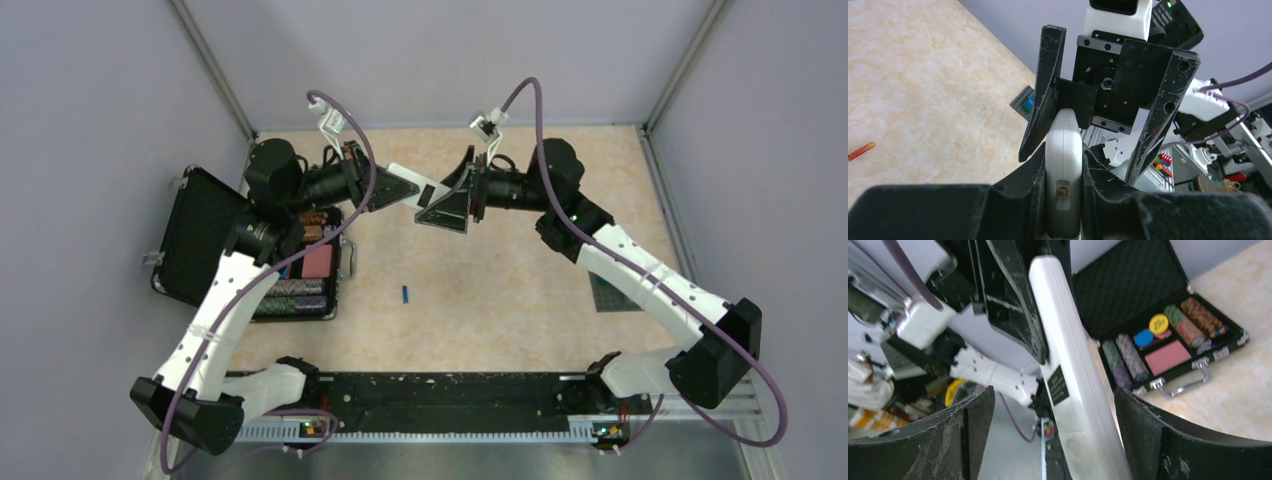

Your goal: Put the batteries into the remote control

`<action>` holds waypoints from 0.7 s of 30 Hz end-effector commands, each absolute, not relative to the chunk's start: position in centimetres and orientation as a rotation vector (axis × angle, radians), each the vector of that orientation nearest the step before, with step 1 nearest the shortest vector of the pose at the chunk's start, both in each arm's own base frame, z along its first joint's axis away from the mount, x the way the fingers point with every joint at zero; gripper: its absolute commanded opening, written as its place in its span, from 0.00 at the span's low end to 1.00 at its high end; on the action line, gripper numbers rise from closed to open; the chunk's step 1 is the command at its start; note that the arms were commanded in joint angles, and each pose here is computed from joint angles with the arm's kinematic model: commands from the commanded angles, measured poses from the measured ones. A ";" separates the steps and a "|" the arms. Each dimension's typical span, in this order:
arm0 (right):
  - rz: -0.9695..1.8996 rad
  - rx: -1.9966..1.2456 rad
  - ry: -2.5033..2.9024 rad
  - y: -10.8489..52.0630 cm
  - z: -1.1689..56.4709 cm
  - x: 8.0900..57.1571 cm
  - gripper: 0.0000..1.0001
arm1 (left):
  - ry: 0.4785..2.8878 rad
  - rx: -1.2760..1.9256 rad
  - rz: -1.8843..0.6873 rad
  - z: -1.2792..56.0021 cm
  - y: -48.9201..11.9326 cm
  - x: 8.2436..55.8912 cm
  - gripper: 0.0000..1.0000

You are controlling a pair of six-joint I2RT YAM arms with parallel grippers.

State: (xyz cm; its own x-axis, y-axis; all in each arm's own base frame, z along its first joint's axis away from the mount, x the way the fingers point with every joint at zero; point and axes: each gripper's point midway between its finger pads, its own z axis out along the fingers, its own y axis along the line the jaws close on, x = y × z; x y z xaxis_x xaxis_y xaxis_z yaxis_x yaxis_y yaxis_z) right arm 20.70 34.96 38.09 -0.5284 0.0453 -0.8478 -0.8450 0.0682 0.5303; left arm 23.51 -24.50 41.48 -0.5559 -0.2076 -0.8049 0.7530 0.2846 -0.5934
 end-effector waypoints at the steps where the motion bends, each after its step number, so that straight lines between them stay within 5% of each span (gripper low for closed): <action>1: 1.731 -0.552 1.320 34.3 46.2 20.9 0.86 | 1.550 0.379 -1.406 45.9 -23.7 23.9 0.00; 6: 1.683 -0.399 1.359 33.8 45.7 22.8 0.79 | 1.515 0.309 -1.372 47.2 -22.9 24.3 0.00; 21: 1.833 -0.141 1.375 33.2 44.2 24.5 0.33 | 1.604 0.140 -1.325 45.6 -21.2 26.1 0.00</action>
